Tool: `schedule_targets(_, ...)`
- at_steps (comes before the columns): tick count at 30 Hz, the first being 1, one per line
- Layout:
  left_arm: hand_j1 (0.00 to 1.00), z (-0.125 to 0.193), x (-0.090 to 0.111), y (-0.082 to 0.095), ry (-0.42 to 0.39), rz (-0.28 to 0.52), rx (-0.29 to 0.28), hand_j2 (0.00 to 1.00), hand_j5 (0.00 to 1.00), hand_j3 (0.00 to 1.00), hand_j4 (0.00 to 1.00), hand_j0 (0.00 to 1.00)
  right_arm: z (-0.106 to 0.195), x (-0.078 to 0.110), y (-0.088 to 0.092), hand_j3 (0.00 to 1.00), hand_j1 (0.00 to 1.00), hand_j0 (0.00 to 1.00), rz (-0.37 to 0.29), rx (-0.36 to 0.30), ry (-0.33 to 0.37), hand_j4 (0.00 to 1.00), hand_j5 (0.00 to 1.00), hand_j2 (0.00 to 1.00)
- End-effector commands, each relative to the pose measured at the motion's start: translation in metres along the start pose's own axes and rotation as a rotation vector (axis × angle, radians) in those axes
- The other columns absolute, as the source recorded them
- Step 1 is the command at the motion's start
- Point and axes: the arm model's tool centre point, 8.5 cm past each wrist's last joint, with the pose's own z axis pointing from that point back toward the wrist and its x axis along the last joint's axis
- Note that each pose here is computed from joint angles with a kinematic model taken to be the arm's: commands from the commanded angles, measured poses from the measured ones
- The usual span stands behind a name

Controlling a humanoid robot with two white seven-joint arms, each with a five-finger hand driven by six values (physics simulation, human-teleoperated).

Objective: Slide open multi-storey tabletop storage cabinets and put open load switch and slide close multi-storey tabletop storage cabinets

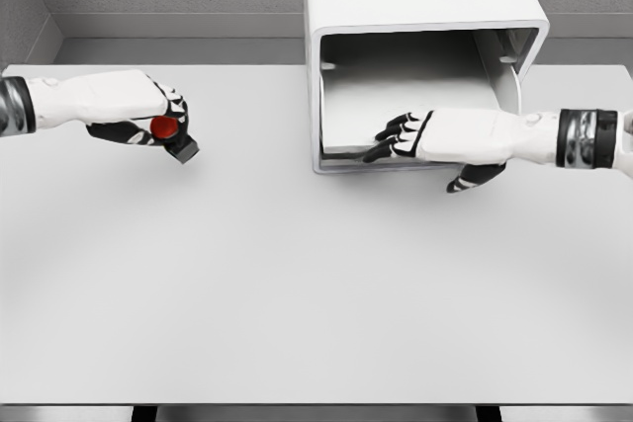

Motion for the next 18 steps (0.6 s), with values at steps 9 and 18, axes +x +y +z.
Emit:
schedule_targets(9,0.38,0.006,0.031,0.016,-0.089,-0.040,0.032,0.38,0.38,0.38,0.38,0.38,0.048,-0.003,-0.023,1.00,1.00,1.00,-0.032,-0.128,0.048,1.00,1.00,1.00)
schedule_targets(18,0.38,0.007,0.031,0.016,-0.090,-0.039,0.031,0.38,0.38,0.38,0.38,0.38,0.046,-0.002,-0.019,1.00,1.00,1.00,-0.034,-0.112,0.047,1.00,1.00,1.00)
